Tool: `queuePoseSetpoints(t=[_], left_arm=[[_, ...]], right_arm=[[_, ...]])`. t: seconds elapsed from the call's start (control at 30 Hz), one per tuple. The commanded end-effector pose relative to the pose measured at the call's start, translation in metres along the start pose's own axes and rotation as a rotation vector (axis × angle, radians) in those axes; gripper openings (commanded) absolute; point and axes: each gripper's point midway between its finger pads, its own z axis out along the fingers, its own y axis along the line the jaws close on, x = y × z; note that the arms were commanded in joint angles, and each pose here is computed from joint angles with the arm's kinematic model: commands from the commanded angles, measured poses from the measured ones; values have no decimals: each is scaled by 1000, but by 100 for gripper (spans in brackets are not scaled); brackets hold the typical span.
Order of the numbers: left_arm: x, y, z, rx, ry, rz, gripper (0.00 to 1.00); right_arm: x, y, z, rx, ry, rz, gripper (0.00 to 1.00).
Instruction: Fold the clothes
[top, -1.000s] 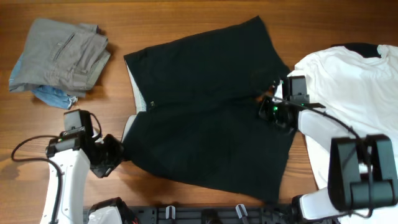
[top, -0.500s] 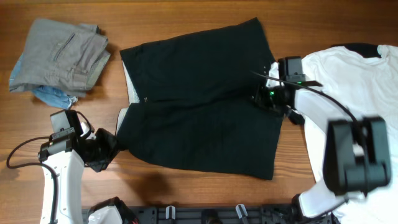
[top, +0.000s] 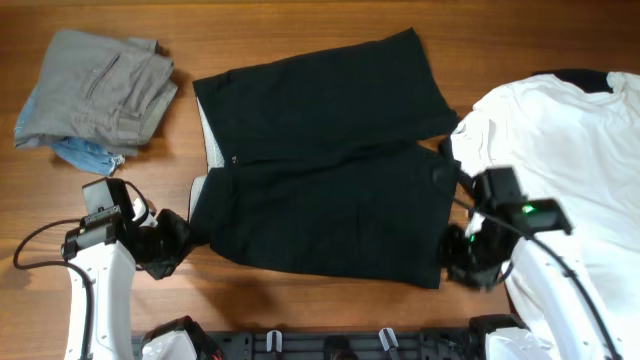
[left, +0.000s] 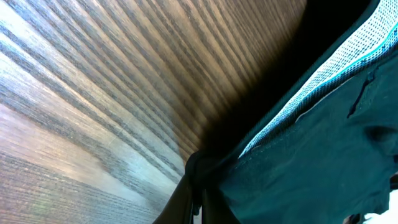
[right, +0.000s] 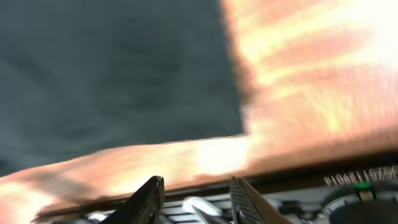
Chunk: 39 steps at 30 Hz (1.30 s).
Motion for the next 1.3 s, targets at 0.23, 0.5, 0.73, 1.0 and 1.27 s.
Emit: queuePoseSetpoints(t=[0.23, 0.5, 0.73, 1.0, 1.27], left_arm=[[0, -5, -5, 21, -1, 39, 4], [1, -4, -5, 19, 3, 37, 4], [1, -4, -5, 19, 3, 37, 4], [-2, -14, -25, 31, -18, 46, 4], [11, -46, -114, 109, -158, 108, 4]], right_arm=[[0, -17, 55, -31, 3, 157, 54], [-16, -23, 65, 20, -32, 192, 41], [-15, -20, 75, 24, 28, 147, 24], [-32, 14, 11, -23, -61, 19, 4], [-52, 67, -157, -140, -446, -111, 4]])
